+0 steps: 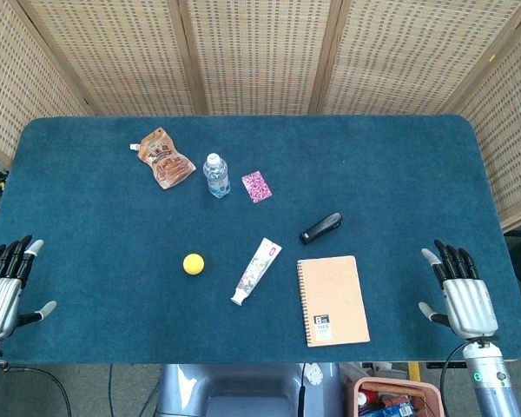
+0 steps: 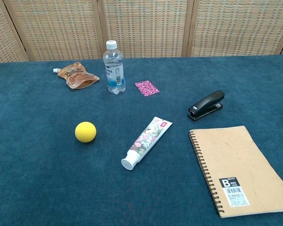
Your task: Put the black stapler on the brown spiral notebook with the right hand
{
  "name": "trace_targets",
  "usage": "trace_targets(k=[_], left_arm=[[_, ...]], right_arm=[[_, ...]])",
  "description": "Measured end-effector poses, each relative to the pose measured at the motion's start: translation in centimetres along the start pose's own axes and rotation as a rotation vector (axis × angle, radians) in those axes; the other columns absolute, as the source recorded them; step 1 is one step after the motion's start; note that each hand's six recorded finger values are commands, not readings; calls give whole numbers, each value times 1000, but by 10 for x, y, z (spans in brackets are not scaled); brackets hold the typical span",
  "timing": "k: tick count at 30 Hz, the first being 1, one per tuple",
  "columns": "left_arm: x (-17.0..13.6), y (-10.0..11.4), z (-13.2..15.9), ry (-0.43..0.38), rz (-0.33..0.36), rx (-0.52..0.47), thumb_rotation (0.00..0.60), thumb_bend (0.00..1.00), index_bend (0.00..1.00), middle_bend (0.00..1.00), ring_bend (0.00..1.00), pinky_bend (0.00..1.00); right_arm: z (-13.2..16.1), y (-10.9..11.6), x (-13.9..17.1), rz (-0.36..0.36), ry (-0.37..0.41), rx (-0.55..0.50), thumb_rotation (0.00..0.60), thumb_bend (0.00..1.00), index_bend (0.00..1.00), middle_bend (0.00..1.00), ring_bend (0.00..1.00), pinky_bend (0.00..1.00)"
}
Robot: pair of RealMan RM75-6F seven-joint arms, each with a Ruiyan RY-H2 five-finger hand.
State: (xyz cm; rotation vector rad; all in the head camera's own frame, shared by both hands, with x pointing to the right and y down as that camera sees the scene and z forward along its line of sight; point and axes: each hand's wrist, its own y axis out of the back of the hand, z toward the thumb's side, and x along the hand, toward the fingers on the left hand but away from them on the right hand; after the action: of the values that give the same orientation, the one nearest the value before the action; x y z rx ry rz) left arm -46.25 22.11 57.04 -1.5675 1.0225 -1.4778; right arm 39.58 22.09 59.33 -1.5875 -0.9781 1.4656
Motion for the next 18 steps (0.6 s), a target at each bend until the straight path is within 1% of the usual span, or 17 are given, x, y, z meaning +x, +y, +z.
trace_targets(k=[7, 18], left_arm=[[-1, 2, -1, 4, 5, -4, 600, 155, 0, 0, 0, 0], [0, 1, 0, -2, 3, 2, 600, 155, 0, 0, 0, 0]], right_arm=[[2, -3, 0, 9, 8, 8, 600, 158, 8, 0, 0, 0], [4, 0, 1, -2, 13, 2, 600, 158, 8, 0, 0, 0]])
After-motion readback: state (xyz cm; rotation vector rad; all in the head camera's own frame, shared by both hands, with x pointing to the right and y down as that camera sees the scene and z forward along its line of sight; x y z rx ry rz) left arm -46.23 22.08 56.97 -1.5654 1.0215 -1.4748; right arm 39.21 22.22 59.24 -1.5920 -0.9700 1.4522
